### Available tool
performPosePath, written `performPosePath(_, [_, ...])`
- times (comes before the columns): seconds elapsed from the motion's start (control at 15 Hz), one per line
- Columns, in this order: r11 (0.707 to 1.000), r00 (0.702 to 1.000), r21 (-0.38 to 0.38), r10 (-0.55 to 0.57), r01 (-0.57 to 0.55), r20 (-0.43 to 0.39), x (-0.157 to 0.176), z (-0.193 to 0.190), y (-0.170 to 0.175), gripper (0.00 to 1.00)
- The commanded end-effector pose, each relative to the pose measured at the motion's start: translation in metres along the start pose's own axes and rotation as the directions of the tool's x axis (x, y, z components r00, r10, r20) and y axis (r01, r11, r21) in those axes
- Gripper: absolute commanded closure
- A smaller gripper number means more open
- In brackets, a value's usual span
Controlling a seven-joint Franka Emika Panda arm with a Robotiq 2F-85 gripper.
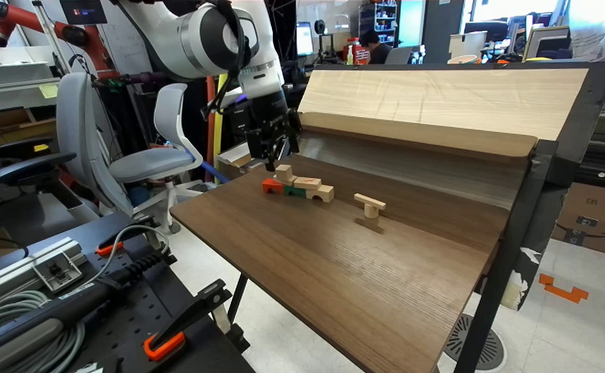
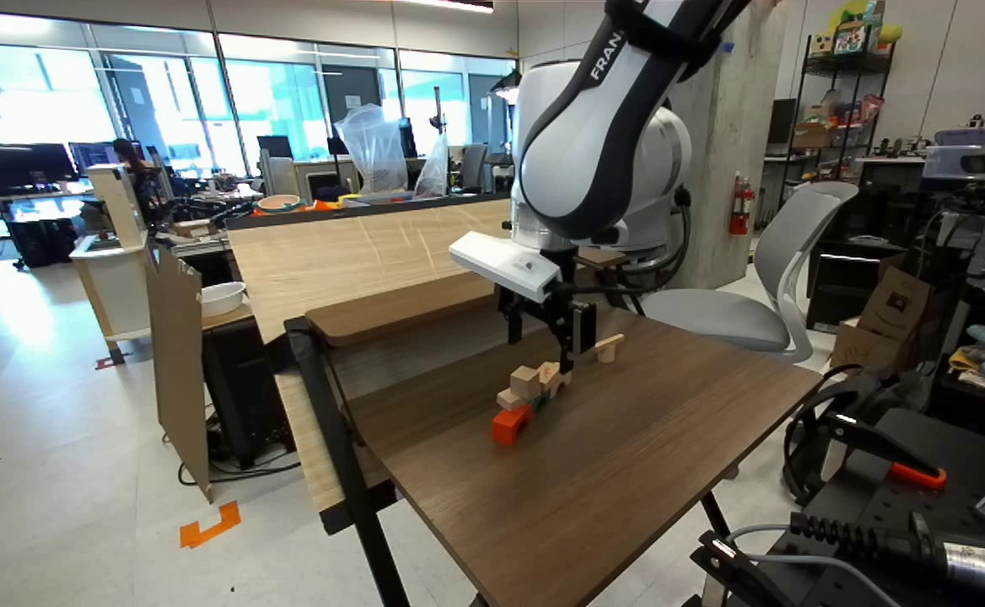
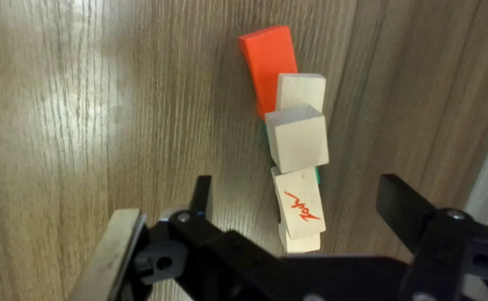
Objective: Pick up the cube and put it on the table
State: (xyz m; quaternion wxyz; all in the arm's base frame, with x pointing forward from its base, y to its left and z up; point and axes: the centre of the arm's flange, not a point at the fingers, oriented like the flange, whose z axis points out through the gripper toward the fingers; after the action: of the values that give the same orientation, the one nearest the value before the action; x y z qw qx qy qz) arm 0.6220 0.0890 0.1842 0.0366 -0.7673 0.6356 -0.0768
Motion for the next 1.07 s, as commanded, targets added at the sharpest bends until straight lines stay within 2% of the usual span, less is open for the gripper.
performPosePath(0.0, [0.999, 0.999, 0.020, -0.028, 0.028, 0.015, -0.006, 0.010, -0.017, 0.00])
performPosePath(0.67, [0.999, 0.999, 0.012, -0.049, 0.049, 0.021, -0.016, 0.033, -0.033, 0.00])
performPosePath(0.73, [0.999, 0.999, 0.009, -0.051, 0.050, 0.020, -0.017, 0.035, -0.032, 0.25])
performPosePath(0.8, [0.999, 0.998, 0.007, -0.053, 0.053, 0.019, -0.017, 0.038, -0.033, 0.28])
performPosePath(1.0, [0.999, 0.999, 0.007, -0.051, 0.050, 0.015, -0.016, 0.038, -0.034, 0.51])
